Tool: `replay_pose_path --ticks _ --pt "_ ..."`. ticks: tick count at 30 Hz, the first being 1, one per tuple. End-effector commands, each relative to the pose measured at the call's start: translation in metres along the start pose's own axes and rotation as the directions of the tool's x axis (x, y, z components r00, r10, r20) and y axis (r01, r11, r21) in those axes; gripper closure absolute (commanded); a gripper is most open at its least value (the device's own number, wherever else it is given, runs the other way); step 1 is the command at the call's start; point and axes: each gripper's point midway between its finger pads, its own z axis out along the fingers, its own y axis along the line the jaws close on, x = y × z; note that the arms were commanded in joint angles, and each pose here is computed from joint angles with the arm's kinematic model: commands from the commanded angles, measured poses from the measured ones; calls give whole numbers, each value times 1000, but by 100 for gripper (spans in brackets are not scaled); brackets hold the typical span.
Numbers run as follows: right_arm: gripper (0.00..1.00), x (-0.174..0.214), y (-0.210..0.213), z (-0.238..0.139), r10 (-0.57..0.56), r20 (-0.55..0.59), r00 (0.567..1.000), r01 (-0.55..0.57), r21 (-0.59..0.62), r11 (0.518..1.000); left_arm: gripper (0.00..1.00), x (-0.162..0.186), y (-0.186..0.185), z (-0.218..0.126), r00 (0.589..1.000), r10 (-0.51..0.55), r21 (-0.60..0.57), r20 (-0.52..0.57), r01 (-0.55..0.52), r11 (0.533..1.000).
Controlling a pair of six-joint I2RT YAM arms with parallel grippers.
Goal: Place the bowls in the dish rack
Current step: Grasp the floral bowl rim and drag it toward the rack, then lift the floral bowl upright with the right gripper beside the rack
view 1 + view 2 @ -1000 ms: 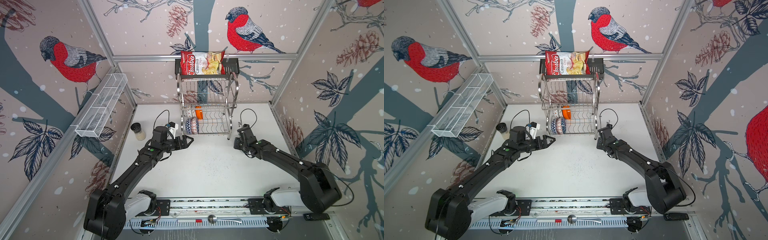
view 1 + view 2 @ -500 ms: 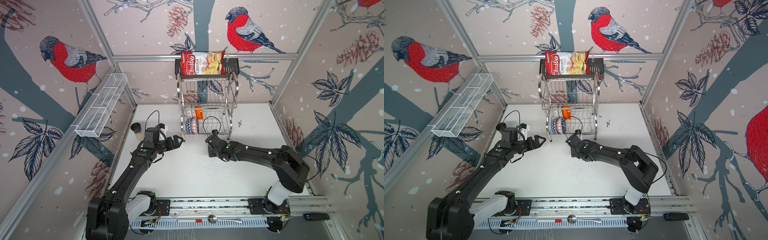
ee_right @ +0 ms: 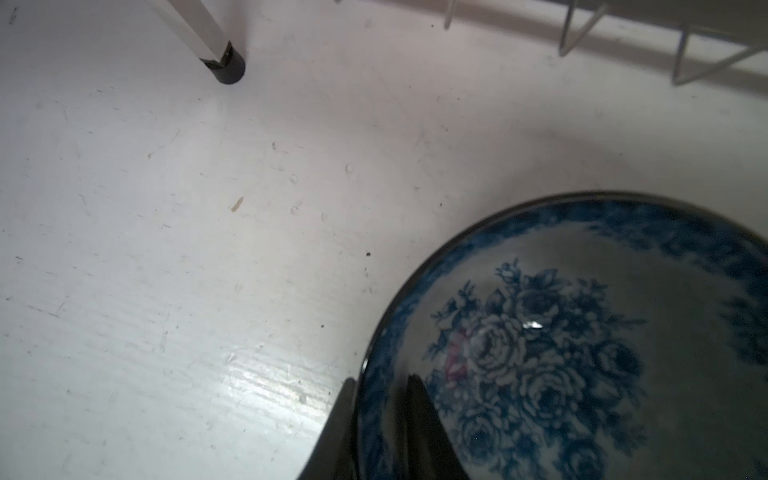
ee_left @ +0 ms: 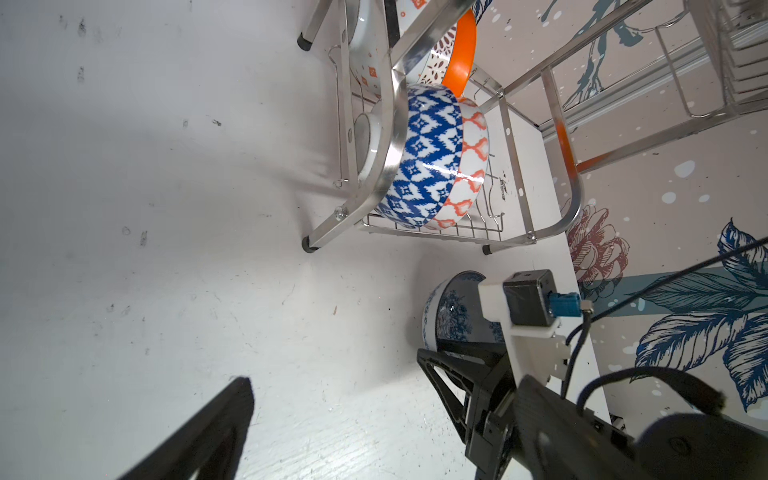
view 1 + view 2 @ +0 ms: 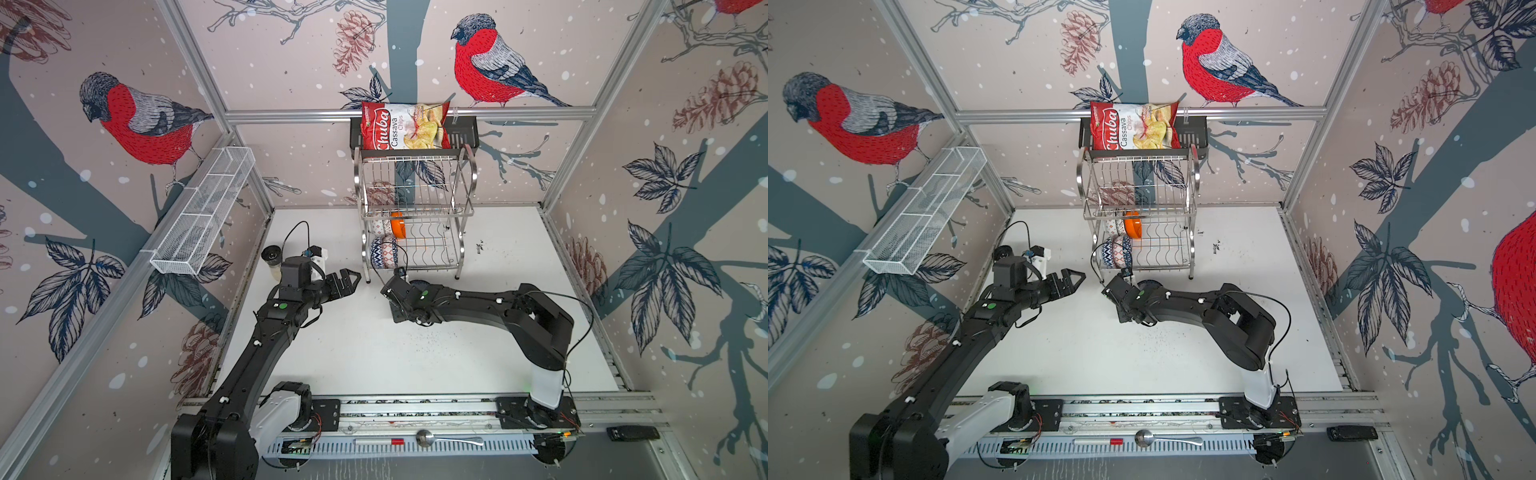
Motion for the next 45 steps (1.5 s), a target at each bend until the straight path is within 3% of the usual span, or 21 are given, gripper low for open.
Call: replay_pose_path --ticks 1,4,14,19,21,22,28,36,40,45 --pt "72 10 1 -4 -18 -49 999 18 -11 1000 2 -7 2 -3 999 30 -23 41 -29 999" --pt "70 4 4 -10 -32 -28 999 31 -27 999 2 -5 6 0 999 21 -31 30 -20 999" --pt "45 -28 13 -30 -59 37 998 61 -67 996 2 -1 15 7 1000 -10 -61 -2 10 998" --pt "21 -37 13 -39 -55 70 996 61 -76 995 2 0 16 9 1000 -18 -59 -14 18 998" --pt "3 -41 12 -45 -62 83 995 68 -76 995 2 -1 17 8 1000 -17 -69 -4 17 997" --pt "0 -42 11 -47 -64 87 994 70 -72 995 2 -2 18 7 1000 -14 -72 -1 14 997" --pt "0 -32 1 -54 -44 96 994 52 -78 996 2 -1 22 8 999 -31 -81 -9 31 996" --pt "0 -23 0 -34 -70 71 995 73 -46 996 2 0 23 11 999 -38 -74 -19 36 997" --pt "14 -21 2 -20 -102 54 993 103 -6 995 2 -1 22 8 999 -36 -77 -13 35 996" --pt "43 -19 -1 -6 -156 28 987 154 75 985 2 -4 20 4 1000 -23 -76 10 23 997"
